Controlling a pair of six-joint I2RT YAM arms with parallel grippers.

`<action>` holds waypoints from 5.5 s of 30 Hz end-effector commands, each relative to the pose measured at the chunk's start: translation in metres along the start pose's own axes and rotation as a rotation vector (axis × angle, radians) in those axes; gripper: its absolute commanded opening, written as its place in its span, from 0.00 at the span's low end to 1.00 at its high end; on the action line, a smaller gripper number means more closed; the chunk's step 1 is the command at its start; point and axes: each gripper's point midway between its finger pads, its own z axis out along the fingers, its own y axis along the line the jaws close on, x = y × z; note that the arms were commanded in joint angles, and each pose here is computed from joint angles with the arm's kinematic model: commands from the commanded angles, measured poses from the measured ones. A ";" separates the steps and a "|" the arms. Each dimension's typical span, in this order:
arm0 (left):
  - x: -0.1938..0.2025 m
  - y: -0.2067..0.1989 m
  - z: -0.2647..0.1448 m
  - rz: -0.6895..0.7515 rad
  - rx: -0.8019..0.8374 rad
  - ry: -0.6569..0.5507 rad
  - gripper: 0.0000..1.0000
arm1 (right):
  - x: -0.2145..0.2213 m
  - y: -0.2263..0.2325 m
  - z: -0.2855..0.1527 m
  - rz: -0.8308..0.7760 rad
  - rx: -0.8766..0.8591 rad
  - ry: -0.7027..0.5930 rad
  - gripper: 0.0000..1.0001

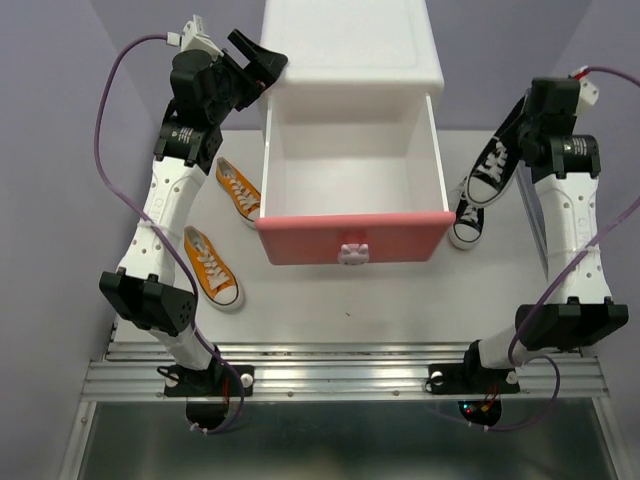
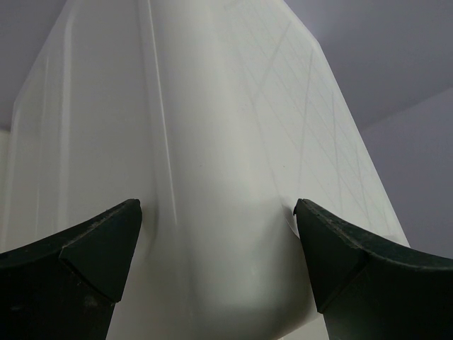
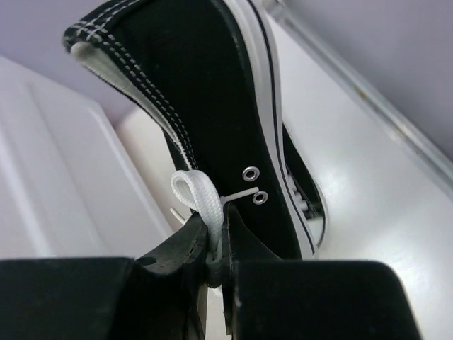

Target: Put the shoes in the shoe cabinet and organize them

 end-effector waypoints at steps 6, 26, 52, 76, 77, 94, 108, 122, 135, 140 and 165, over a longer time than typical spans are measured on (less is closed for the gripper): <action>0.106 0.107 -0.009 0.015 -0.331 0.383 0.99 | -0.176 0.074 -0.094 0.227 -0.337 -0.489 0.01; 0.102 0.103 -0.003 0.027 -0.328 0.396 0.99 | -0.250 0.176 -0.260 0.514 -1.263 -0.590 0.01; 0.103 0.109 0.004 0.002 -0.352 0.379 0.99 | -0.047 0.269 -0.325 0.271 -1.482 0.197 0.01; 0.112 0.121 -0.004 -0.028 -0.386 0.366 0.99 | 0.090 0.267 -0.311 0.054 -1.234 0.385 0.01; 0.112 0.121 -0.004 -0.029 -0.387 0.367 0.99 | 0.089 0.267 -0.309 0.064 -1.225 0.383 0.01; 0.114 0.130 -0.003 -0.022 -0.414 0.364 0.99 | 0.133 0.274 -0.279 0.069 -1.037 0.435 0.01; 0.114 0.131 -0.005 -0.029 -0.424 0.354 0.99 | 0.167 0.279 -0.269 0.014 -0.991 0.498 0.01; 0.114 0.133 -0.007 -0.027 -0.432 0.351 0.99 | 0.200 0.277 -0.262 -0.075 -0.958 0.593 0.01; 0.114 0.134 -0.005 -0.032 -0.434 0.354 0.99 | 0.209 0.299 -0.243 -0.074 -0.925 0.556 0.00; 0.114 0.133 -0.006 -0.033 -0.435 0.352 0.99 | 0.210 0.292 -0.230 -0.086 -0.855 0.527 0.01; 0.119 0.139 -0.001 -0.050 -0.442 0.352 0.99 | 0.208 0.304 -0.225 -0.136 -0.890 0.471 0.01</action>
